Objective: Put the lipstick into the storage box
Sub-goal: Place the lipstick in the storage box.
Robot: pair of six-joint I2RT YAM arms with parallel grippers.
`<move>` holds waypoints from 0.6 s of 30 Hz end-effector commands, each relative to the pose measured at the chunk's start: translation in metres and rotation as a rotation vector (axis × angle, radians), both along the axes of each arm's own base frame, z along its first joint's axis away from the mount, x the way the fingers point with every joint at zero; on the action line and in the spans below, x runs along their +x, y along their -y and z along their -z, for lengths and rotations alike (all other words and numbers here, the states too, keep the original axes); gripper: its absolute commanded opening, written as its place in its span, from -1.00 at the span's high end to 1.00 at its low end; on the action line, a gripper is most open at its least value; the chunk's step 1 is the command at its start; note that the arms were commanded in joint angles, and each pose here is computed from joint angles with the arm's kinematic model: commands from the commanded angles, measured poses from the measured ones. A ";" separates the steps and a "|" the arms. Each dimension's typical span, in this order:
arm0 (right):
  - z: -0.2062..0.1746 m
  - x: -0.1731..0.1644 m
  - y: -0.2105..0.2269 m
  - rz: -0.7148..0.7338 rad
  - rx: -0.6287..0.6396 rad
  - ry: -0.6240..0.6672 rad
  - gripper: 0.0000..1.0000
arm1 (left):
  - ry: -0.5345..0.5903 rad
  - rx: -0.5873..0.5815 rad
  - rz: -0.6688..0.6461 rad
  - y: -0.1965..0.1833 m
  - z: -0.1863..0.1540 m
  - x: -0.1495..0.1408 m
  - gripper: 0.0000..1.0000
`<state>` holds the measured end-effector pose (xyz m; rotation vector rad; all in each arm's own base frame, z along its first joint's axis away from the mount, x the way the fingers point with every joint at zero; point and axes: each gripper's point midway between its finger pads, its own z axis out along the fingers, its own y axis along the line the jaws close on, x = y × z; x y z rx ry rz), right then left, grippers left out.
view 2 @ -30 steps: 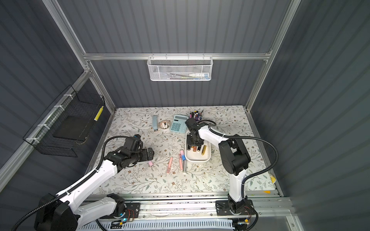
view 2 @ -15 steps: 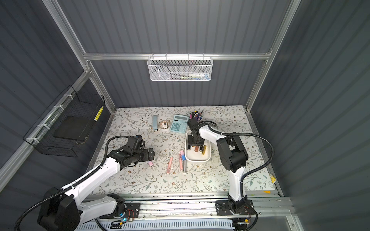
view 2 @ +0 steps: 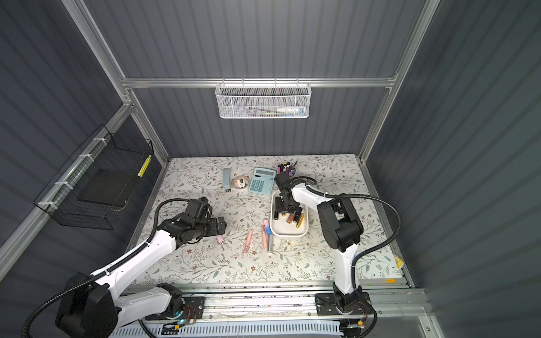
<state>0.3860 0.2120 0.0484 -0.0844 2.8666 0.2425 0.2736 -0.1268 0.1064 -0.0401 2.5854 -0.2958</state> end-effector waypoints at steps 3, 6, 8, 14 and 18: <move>-0.066 -0.014 0.005 -0.018 0.033 0.111 0.36 | 0.055 -0.018 -0.009 -0.002 -0.026 0.004 -1.00; -0.079 -0.033 0.001 -0.038 0.042 0.125 0.34 | 0.061 -0.031 -0.009 -0.002 -0.030 0.001 -0.99; -0.081 -0.049 -0.007 -0.061 0.045 0.125 0.32 | 0.060 -0.043 -0.009 -0.001 -0.031 -0.001 -0.99; -0.069 -0.100 -0.033 -0.139 -0.010 0.110 0.24 | 0.061 -0.068 0.000 0.000 -0.035 -0.007 -1.00; -0.061 -0.127 -0.045 -0.164 -0.030 0.103 0.20 | 0.063 -0.073 0.003 -0.001 -0.038 -0.011 -0.99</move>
